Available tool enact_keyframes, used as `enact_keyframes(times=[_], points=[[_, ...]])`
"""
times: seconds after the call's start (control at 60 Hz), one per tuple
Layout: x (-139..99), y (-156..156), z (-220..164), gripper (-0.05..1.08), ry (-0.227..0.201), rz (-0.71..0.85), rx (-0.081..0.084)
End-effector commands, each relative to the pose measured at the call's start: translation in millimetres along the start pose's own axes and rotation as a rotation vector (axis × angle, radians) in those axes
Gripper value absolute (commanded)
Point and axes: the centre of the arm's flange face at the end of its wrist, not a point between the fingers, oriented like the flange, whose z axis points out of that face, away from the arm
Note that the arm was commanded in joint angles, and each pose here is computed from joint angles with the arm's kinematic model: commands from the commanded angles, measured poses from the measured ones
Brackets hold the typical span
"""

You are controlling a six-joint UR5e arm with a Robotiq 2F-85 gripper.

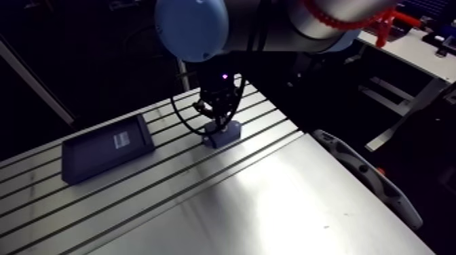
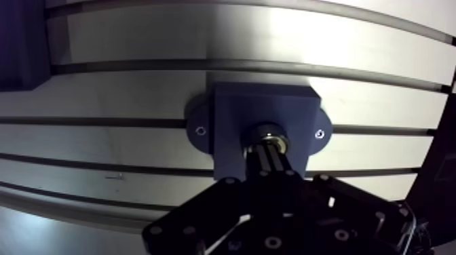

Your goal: Pick up the bearing and press it into the housing until flush.

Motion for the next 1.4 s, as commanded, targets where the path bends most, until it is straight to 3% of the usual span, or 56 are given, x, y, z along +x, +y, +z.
enact_keyframes(times=[0.017, 0.167, 0.383, 1.4], points=[[1.0, 0.5, 1.5, 1.07, 0.002, 0.0, -0.001], [2.7, 1.7, 0.7, 1.07, 0.022, -0.012, -0.015], [3.2, 2.1, 0.0, 1.07, 0.025, -0.017, -0.017], [-0.4, 0.3, 2.6, 1.07, 0.019, -0.021, -0.011]])
